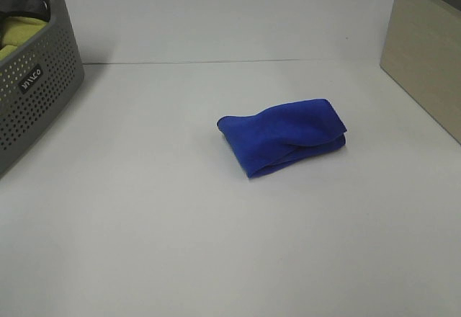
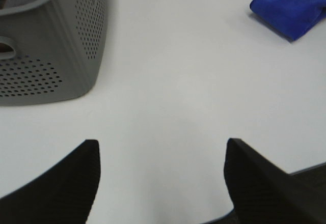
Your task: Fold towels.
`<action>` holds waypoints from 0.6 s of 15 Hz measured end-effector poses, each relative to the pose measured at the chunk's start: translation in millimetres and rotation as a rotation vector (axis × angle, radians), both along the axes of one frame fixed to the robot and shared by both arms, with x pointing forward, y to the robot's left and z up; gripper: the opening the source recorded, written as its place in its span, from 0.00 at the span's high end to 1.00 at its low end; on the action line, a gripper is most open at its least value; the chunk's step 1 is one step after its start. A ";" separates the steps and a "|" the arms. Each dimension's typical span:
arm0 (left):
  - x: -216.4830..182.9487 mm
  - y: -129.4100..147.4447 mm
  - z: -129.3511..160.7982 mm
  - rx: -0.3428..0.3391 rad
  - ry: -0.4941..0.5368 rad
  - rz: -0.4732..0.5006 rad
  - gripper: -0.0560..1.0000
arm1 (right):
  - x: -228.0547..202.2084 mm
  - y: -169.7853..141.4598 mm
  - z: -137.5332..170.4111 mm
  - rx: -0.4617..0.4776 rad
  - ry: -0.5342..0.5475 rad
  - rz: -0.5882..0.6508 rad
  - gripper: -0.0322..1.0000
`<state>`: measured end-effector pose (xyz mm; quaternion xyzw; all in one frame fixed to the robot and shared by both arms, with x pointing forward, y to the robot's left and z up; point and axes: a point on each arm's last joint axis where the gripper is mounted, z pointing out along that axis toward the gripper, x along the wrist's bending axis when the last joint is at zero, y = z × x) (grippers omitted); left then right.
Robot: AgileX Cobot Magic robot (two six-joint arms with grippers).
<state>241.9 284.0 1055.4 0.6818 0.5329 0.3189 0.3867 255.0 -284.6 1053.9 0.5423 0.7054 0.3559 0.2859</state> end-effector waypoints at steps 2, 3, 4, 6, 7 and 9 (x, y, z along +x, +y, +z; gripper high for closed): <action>-10.3 -0.1 -0.4 -0.001 -0.065 0.000 0.32 | -4.5 -0.9 0.4 0.002 -0.037 -0.047 0.17; -11.0 -0.1 -0.6 0.000 -0.067 0.000 0.32 | -8.9 -1.0 0.9 0.003 -0.068 -0.053 0.17; -11.0 -0.1 -0.6 0.000 -0.067 0.000 0.32 | -13.5 -1.0 0.9 0.004 -0.096 -0.054 0.17; -10.9 -0.1 -0.5 0.000 -0.068 0.000 0.32 | -20.6 -1.1 1.0 0.005 -0.143 -0.054 0.17; -10.9 -0.1 -0.5 0.000 -0.068 0.000 0.32 | -23.3 -1.1 0.8 0.006 -0.159 -0.053 0.17; -10.9 -0.2 -0.5 -0.001 -0.068 0.000 0.32 | -24.2 -1.1 0.9 0.006 -0.166 -0.054 0.17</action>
